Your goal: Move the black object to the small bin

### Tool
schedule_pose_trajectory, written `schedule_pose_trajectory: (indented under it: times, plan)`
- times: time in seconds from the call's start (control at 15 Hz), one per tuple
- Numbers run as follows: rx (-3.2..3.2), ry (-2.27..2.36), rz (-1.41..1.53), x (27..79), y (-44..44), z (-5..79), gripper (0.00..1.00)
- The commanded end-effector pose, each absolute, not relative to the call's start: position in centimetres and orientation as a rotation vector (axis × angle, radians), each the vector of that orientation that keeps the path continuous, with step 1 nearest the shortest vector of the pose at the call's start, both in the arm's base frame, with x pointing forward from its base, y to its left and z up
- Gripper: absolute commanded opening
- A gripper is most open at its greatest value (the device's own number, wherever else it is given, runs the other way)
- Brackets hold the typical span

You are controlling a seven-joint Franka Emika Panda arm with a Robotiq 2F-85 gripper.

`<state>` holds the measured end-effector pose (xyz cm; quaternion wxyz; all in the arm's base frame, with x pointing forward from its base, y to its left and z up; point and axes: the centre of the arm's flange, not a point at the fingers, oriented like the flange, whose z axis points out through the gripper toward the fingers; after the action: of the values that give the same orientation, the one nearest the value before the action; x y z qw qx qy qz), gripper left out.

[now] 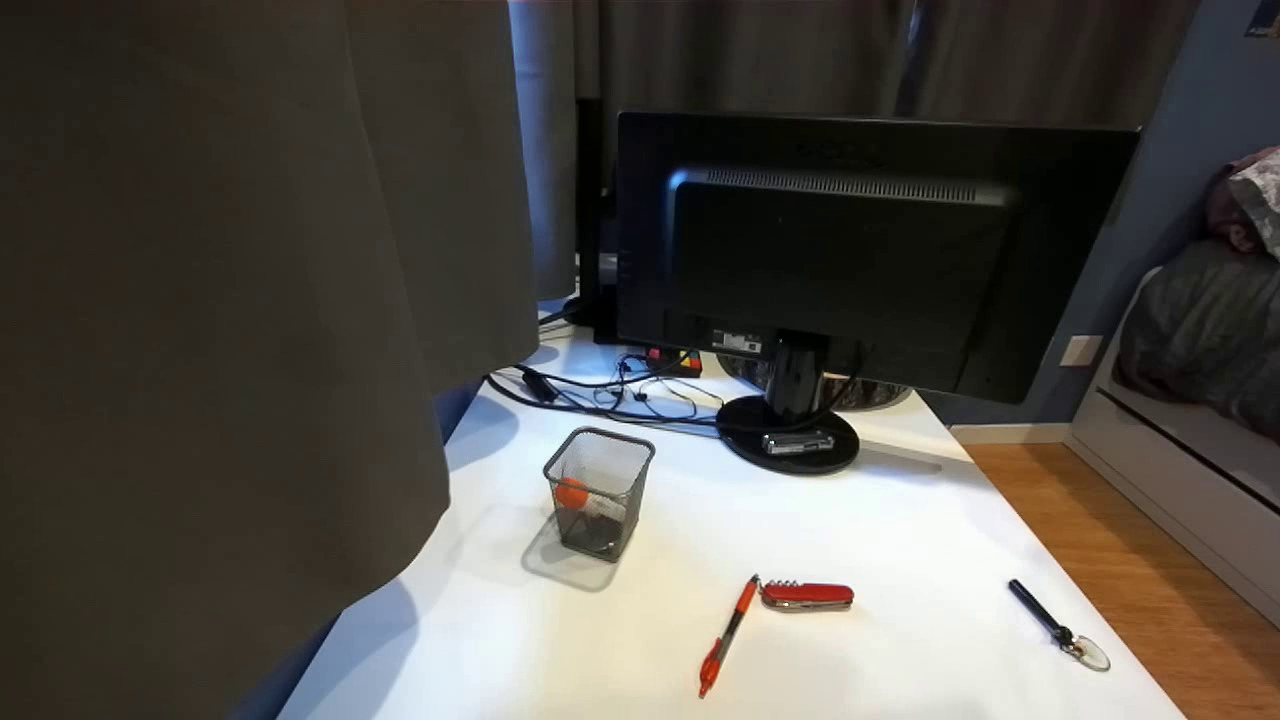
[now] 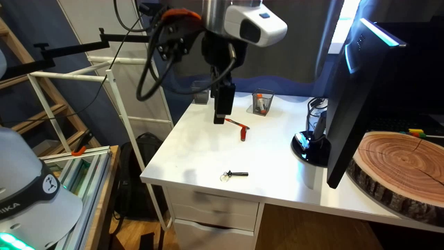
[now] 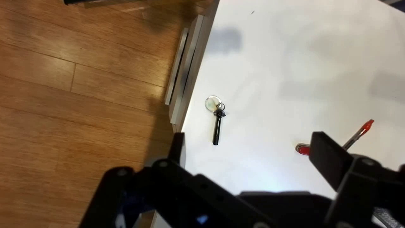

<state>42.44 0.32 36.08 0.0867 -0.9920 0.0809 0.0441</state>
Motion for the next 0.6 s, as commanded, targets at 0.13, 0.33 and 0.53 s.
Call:
schedule_pose_trajectory:
  times: [0.13,0.33,0.53]
  plan:
    - [-2.922,0.281,0.21,46.3,3.7,26.6,1.0]
    - [-2.941,0.261,0.254,44.4,3.6,26.4,1.0]
    - [-2.938,0.264,0.297,45.2,3.9,24.6,1.0]
